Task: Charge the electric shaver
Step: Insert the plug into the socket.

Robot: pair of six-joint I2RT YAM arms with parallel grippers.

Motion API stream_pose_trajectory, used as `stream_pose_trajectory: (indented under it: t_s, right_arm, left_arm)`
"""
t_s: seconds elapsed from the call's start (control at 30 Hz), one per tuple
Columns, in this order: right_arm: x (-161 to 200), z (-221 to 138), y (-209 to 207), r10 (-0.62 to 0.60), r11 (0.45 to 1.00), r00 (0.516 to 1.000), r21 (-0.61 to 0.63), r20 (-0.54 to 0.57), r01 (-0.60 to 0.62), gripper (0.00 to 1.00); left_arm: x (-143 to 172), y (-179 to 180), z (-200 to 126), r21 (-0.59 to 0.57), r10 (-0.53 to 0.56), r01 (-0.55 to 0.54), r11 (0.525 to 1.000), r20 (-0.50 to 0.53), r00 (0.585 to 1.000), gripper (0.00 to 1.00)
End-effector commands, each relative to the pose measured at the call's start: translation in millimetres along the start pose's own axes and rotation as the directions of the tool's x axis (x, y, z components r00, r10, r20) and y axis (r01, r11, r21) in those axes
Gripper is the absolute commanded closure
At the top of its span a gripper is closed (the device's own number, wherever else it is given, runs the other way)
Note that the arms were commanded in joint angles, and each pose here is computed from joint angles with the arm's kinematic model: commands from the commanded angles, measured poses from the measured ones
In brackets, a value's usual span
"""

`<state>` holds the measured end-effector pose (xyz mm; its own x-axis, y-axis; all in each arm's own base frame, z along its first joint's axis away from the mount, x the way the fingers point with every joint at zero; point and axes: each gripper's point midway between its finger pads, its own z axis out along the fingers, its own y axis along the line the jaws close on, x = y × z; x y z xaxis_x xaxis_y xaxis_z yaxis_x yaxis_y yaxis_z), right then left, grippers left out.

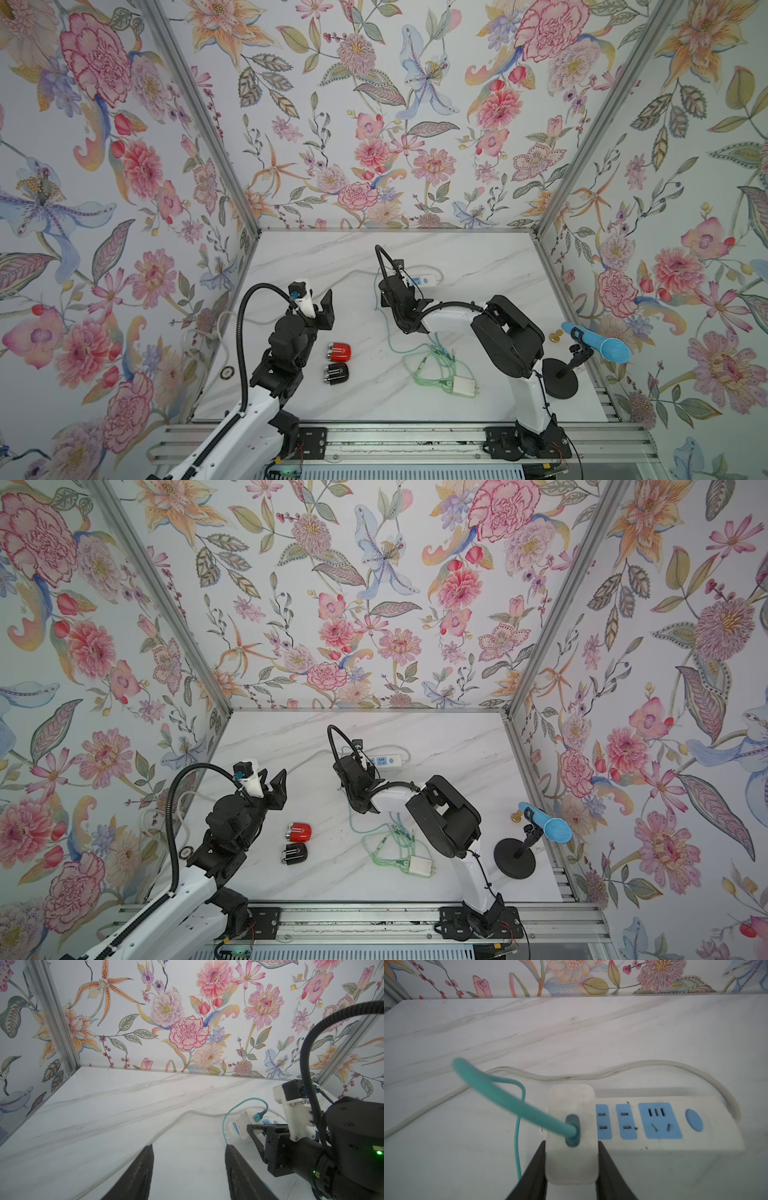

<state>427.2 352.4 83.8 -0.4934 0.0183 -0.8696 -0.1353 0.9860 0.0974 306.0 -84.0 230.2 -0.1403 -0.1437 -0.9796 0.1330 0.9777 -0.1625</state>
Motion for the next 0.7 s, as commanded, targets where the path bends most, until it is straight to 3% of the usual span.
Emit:
stream_pose_trajectory:
  t_s: [0.0, 0.43, 0.67]
  right_arm:
    - [73, 13, -37, -0.090, 0.988, 0.973, 0.107, -0.213, 0.115, 1.00]
    - [16, 10, -41, -0.192, 0.974, 0.959, 0.078, -0.210, 0.212, 1.00]
    - [-1, 18, -36, -0.173, 0.984, 0.961, 0.012, -0.214, 0.179, 0.87]
  left_arm:
    - [1, 9, -2, -0.034, -0.016, 0.016, 0.999, 0.008, 1.000, 0.42]
    - [7, 10, -1, -0.032, -0.025, 0.026, 0.999, 0.014, 1.000, 0.42]
    - [8, 13, -4, -0.039, -0.025, 0.026, 0.999, 0.017, 1.000, 0.42]
